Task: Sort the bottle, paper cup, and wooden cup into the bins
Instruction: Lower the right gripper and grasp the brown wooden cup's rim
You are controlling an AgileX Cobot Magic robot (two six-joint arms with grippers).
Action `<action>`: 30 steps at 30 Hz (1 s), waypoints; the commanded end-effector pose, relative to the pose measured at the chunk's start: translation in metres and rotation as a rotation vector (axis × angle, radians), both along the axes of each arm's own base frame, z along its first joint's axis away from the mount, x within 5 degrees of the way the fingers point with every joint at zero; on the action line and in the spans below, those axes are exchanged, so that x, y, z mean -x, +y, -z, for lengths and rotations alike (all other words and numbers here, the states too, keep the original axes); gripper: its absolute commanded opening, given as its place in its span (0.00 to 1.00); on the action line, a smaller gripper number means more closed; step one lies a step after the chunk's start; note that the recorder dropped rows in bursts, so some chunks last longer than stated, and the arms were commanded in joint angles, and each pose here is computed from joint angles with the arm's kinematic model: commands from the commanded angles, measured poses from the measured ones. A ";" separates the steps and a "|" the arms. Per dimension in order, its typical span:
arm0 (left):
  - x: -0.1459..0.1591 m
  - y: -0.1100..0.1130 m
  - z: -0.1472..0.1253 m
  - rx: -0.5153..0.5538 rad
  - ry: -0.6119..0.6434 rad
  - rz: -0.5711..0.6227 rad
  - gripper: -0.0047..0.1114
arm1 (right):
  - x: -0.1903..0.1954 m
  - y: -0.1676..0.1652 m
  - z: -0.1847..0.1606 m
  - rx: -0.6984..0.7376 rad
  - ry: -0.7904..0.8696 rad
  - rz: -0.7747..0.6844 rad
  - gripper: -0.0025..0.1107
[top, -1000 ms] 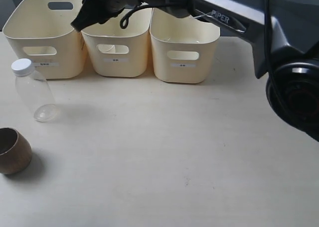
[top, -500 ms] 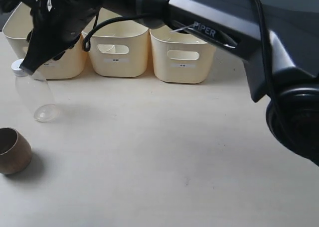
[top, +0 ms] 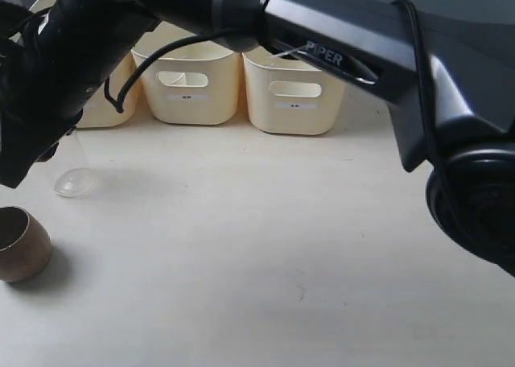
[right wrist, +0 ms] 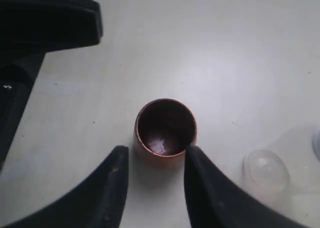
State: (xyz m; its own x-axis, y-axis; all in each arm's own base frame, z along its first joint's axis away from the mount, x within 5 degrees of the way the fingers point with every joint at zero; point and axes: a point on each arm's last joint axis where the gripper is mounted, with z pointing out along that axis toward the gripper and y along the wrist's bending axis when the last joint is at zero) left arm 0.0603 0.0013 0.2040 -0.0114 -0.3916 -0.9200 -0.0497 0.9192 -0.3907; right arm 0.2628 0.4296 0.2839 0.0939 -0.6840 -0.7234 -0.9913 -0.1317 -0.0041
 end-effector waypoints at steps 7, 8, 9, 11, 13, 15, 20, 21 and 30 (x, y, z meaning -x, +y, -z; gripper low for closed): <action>0.000 -0.001 0.000 -0.012 0.000 0.008 0.04 | 0.018 0.027 0.037 0.027 -0.025 -0.090 0.56; 0.000 -0.001 0.000 -0.012 0.000 0.008 0.04 | 0.019 0.029 0.041 0.032 -0.021 -0.093 0.56; 0.000 -0.001 0.000 -0.012 0.000 0.008 0.04 | 0.019 0.030 0.046 0.041 -0.021 -0.093 0.56; 0.000 -0.001 0.000 -0.012 0.000 0.008 0.04 | 0.020 0.033 0.057 0.059 -0.008 -0.098 0.56; 0.000 -0.001 0.000 -0.012 0.000 0.013 0.04 | 0.019 0.034 0.066 0.071 0.001 -0.098 0.56; 0.000 -0.001 0.000 -0.012 0.000 0.013 0.04 | 0.020 0.037 0.073 0.081 0.008 -0.101 0.56; 0.000 -0.001 0.000 -0.012 0.000 0.013 0.04 | 0.022 0.041 0.081 0.085 -0.011 -0.114 0.56; 0.000 -0.001 0.000 -0.012 0.000 0.013 0.04 | 0.023 0.042 0.082 0.082 -0.020 -0.119 0.56; 0.000 -0.001 0.000 -0.012 0.000 0.013 0.04 | 0.034 0.057 0.081 0.014 -0.100 -0.114 0.56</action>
